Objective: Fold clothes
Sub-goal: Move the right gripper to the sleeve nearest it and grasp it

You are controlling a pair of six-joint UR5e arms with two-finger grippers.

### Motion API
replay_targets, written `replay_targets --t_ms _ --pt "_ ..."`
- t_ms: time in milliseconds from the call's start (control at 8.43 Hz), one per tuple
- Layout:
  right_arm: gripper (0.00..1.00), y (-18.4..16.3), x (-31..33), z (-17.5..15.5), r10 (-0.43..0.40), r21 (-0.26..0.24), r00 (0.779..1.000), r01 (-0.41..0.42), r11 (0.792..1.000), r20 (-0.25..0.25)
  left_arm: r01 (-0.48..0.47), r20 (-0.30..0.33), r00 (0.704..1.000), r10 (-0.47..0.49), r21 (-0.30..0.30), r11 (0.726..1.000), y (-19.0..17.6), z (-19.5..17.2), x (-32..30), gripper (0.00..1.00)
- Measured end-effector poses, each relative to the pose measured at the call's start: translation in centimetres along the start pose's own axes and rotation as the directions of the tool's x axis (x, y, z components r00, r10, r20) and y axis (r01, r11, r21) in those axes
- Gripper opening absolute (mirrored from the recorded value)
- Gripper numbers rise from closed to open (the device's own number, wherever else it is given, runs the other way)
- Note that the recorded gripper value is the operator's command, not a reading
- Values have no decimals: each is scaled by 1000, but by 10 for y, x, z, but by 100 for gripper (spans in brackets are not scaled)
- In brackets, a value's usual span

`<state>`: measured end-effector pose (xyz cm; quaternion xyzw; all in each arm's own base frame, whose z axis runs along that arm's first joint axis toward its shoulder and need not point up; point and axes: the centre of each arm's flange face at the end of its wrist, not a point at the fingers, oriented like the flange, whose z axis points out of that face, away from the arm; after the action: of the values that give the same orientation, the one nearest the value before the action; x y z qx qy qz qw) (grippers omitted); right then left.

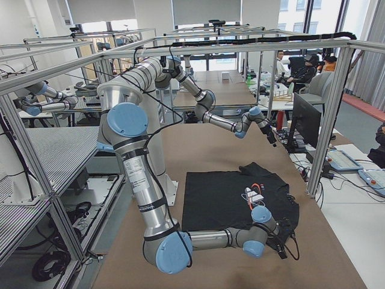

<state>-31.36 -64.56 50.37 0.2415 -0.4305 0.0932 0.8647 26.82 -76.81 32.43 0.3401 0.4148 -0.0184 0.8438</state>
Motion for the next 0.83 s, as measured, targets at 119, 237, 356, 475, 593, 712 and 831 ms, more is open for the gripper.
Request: replay_targets --t_ms 119,237,356,475,593,712,831 --pt "94 3 -6 4 6 3 1000 -6 1000 2 0 1 1000 0 1 1000 0 0 0 94" --pt "93 4 -11 7 9 7 1000 -9 1000 2 0 1 1000 0 1 1000 0 0 0 94" --pt "90 5 -14 9 11 9 1000 -11 1000 -1 0 2 1000 0 2 1000 -1 0 0 94" --pt "86 8 -15 12 10 11 1000 -10 1000 -7 0 1 1000 0 2 1000 -1 0 0 94" --pt "80 11 -17 16 8 13 1000 -8 1000 -15 0 1 1000 0 1 1000 -1 0 0 94" --pt "67 12 -18 18 7 17 1000 -6 1000 -20 1 1 1000 -1 2 1000 -1 0 0 94" --pt "40 14 -19 20 5 20 1000 -5 1000 -25 2 0 1000 -2 2 1000 -1 0 1 94"
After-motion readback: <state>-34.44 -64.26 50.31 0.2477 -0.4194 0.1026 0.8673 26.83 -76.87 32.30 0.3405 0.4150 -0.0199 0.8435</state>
